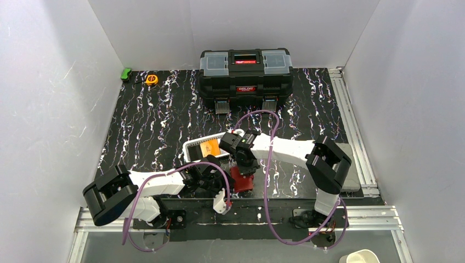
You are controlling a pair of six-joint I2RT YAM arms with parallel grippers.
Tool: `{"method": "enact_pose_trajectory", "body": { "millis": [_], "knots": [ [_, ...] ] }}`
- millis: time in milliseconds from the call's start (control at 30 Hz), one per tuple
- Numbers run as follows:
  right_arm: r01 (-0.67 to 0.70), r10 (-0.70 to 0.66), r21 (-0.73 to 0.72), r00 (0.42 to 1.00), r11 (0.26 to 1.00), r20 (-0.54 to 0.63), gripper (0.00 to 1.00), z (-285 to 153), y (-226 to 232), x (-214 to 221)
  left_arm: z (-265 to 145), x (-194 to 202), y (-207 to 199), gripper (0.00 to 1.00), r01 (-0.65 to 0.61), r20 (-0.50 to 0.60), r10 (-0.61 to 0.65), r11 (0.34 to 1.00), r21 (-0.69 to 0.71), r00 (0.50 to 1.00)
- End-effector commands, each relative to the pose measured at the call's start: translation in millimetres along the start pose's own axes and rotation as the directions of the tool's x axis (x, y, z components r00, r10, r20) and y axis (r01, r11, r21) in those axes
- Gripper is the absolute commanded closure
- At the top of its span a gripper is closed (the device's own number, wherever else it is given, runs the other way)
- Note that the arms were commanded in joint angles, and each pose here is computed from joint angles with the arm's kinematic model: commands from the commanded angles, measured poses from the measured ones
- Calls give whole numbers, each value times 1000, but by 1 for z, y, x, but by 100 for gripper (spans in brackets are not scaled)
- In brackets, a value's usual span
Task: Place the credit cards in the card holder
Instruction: Close the card holder at the center of the board.
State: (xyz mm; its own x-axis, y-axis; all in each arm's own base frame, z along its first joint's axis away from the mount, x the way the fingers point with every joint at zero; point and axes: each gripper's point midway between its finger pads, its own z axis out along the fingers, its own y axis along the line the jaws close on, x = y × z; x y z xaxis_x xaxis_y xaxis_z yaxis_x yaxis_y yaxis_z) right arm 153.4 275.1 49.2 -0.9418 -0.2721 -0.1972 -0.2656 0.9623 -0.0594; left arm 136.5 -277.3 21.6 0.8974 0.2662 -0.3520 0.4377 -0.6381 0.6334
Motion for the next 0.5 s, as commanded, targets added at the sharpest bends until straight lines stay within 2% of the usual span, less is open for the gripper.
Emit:
{"method": "enact_pose_trajectory", "body": {
  "millis": [0, 133, 267, 467],
  "knots": [
    [-25, 26, -13, 998, 1000, 52, 99, -10, -3, -7, 0, -1, -56, 75, 99, -11, -99, 980, 173, 995],
    [-16, 18, -42, 998, 999, 61, 99, -12, -1, -9, -1, -2, -63, 76, 110, -13, -109, 974, 197, 994],
    [17, -8, -137, 998, 990, 64, 99, -14, 9, -10, -1, -2, -64, 76, 108, -13, -108, 974, 198, 994],
    [52, -49, -207, 999, 977, 22, 99, -5, 16, -7, -1, -2, -64, 76, 108, -13, -108, 975, 197, 994]
  ]
}}
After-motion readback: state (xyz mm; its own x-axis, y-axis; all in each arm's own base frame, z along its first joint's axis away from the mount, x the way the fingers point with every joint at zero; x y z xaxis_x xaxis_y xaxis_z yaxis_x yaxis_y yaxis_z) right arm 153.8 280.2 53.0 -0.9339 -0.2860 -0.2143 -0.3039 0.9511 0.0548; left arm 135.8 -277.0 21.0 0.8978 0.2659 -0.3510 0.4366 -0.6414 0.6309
